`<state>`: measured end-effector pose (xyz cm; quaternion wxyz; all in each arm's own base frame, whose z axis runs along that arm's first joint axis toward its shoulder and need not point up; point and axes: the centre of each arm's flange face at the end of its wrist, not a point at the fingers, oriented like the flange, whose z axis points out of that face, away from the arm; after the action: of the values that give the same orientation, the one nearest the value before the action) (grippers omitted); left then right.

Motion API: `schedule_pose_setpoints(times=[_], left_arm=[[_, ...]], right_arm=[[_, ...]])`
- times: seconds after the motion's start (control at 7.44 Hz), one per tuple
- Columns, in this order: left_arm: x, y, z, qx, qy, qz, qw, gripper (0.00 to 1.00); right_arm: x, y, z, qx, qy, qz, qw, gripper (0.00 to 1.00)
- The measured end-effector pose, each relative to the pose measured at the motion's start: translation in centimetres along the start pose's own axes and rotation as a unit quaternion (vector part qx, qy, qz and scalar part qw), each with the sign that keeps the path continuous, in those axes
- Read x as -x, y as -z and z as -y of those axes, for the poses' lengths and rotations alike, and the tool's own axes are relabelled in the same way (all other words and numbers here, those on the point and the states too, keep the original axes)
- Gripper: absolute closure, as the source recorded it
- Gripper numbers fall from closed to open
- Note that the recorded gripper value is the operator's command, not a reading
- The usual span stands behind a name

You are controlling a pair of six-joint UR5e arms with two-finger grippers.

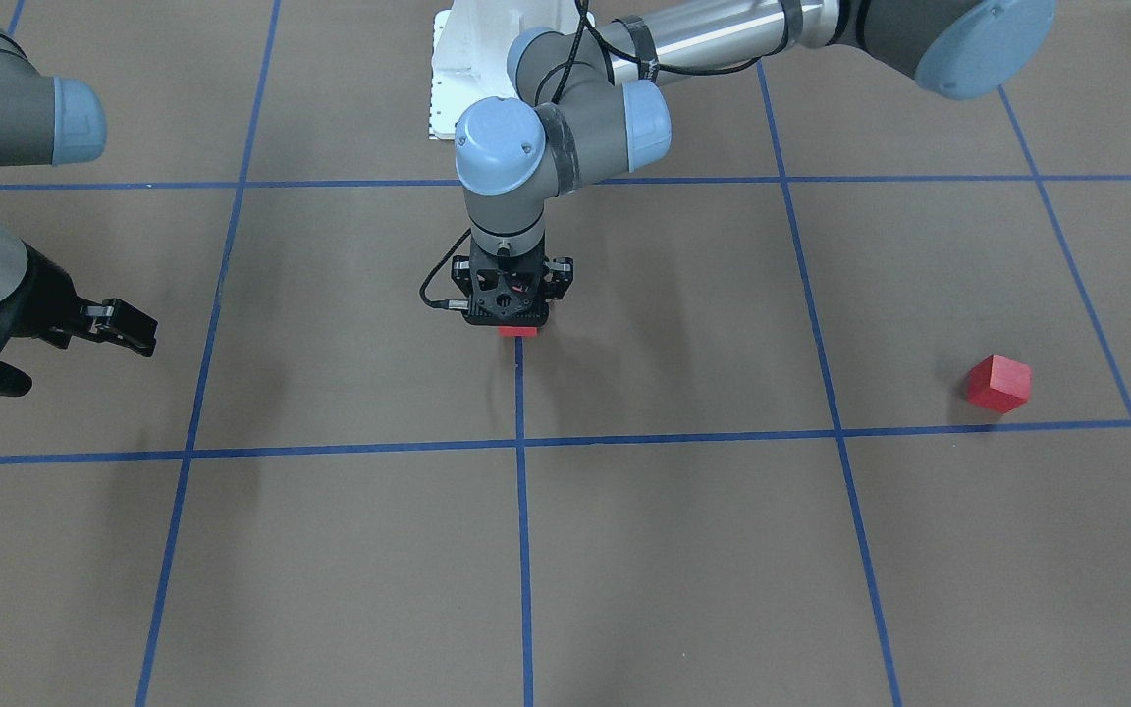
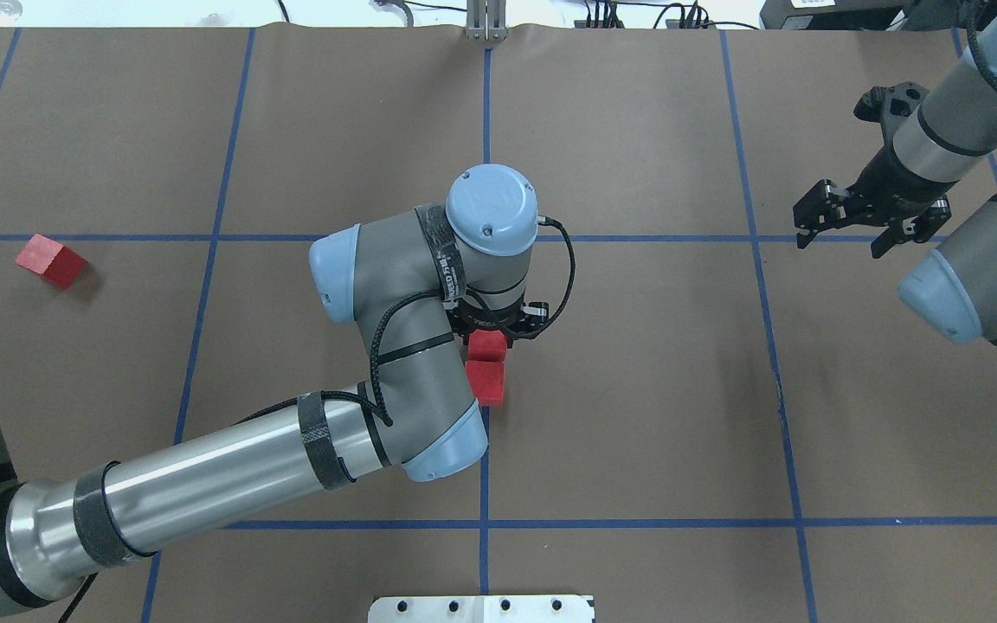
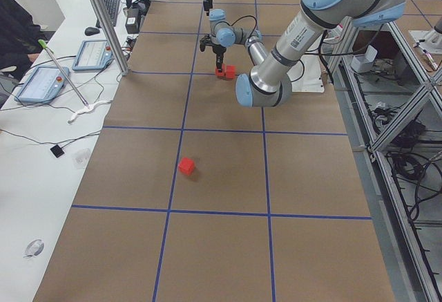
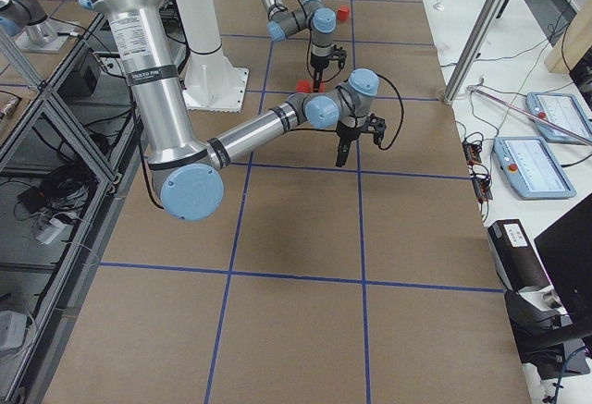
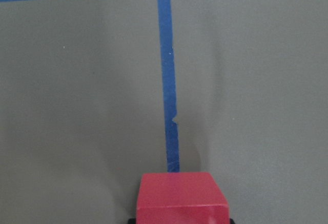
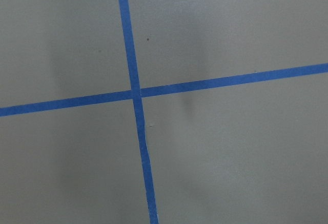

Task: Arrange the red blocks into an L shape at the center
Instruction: 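Hold the cube against the placed cube with the left gripper, adjusting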

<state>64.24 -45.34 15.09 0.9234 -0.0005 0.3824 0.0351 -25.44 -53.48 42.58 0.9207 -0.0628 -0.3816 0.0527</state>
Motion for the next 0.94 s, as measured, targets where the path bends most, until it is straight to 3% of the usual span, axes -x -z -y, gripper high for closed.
schedule_pose_setpoints(times=[0.94], left_arm=[[0.17,-0.20,-0.03,0.002,0.001,0.001,1.0000,1.00]], right_arm=[[0.02,0.01,0.00,0.000,0.000,0.000,1.0000,0.00]])
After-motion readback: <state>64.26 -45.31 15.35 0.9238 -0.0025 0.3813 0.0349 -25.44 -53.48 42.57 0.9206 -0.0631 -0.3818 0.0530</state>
